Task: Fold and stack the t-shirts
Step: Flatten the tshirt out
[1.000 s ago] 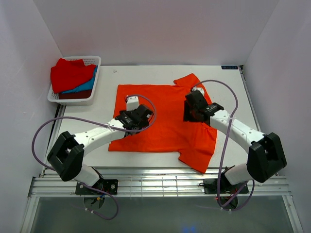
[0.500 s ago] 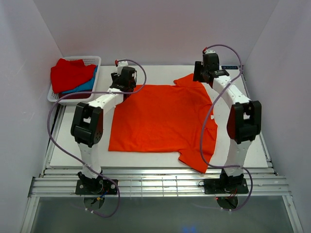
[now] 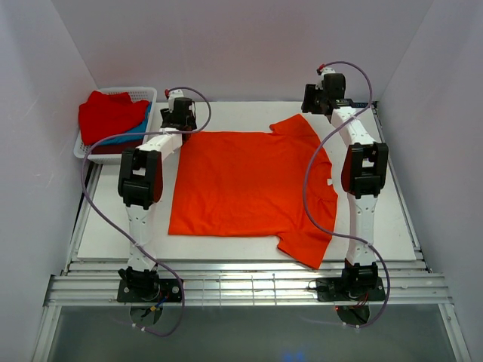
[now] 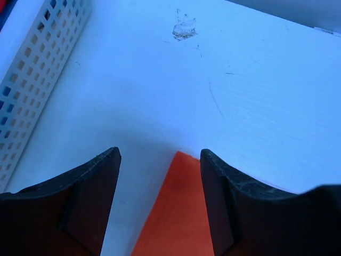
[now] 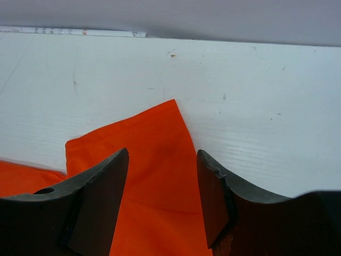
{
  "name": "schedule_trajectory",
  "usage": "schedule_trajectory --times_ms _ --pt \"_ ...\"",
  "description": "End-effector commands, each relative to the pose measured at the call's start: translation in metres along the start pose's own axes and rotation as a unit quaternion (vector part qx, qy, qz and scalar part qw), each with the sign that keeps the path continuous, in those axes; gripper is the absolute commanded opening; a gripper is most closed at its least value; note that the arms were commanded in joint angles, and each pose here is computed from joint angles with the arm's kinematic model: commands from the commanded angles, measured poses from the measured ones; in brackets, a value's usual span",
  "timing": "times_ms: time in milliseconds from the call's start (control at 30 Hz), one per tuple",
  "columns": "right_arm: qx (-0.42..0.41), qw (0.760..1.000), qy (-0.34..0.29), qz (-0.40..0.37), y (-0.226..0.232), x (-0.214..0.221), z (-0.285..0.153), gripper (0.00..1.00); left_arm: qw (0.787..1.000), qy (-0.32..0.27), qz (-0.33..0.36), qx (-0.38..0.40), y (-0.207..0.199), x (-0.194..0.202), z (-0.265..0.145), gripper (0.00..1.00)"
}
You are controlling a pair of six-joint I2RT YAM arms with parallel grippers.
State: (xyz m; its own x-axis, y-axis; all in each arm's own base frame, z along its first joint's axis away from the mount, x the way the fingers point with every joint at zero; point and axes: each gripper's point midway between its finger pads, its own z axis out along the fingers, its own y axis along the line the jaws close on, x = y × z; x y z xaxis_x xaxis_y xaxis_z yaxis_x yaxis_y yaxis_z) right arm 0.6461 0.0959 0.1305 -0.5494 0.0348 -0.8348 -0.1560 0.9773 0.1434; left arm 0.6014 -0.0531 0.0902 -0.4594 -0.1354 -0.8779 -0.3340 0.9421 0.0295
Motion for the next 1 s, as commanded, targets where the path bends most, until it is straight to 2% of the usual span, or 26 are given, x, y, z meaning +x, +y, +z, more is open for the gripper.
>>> schedule_trajectory --times_ms 0,33,267,633,967 --pt "-0.028 0.999 -0.039 -0.012 0.000 -0.020 0.010 0.60 1.000 -0.010 -0.010 0.021 -0.008 -0.015 0.012 0.72" --pt "-0.029 0.999 -0.041 -0.009 -0.004 -0.020 0.012 0.61 1.000 0.005 -0.005 0.021 -0.009 -0.002 0.018 0.72" --pt "-0.043 0.999 -0.016 0.001 -0.009 0.010 0.034 0.61 0.999 0.031 -0.023 0.030 -0.016 0.011 0.022 0.70" --pt "-0.067 0.997 -0.011 0.019 -0.006 0.024 0.055 0.60 0.998 0.038 -0.032 0.043 -0.019 0.010 0.016 0.67" --pt "-0.075 0.997 -0.004 0.033 -0.007 0.040 0.070 0.50 0.998 0.038 -0.029 0.045 -0.018 0.010 0.015 0.66"
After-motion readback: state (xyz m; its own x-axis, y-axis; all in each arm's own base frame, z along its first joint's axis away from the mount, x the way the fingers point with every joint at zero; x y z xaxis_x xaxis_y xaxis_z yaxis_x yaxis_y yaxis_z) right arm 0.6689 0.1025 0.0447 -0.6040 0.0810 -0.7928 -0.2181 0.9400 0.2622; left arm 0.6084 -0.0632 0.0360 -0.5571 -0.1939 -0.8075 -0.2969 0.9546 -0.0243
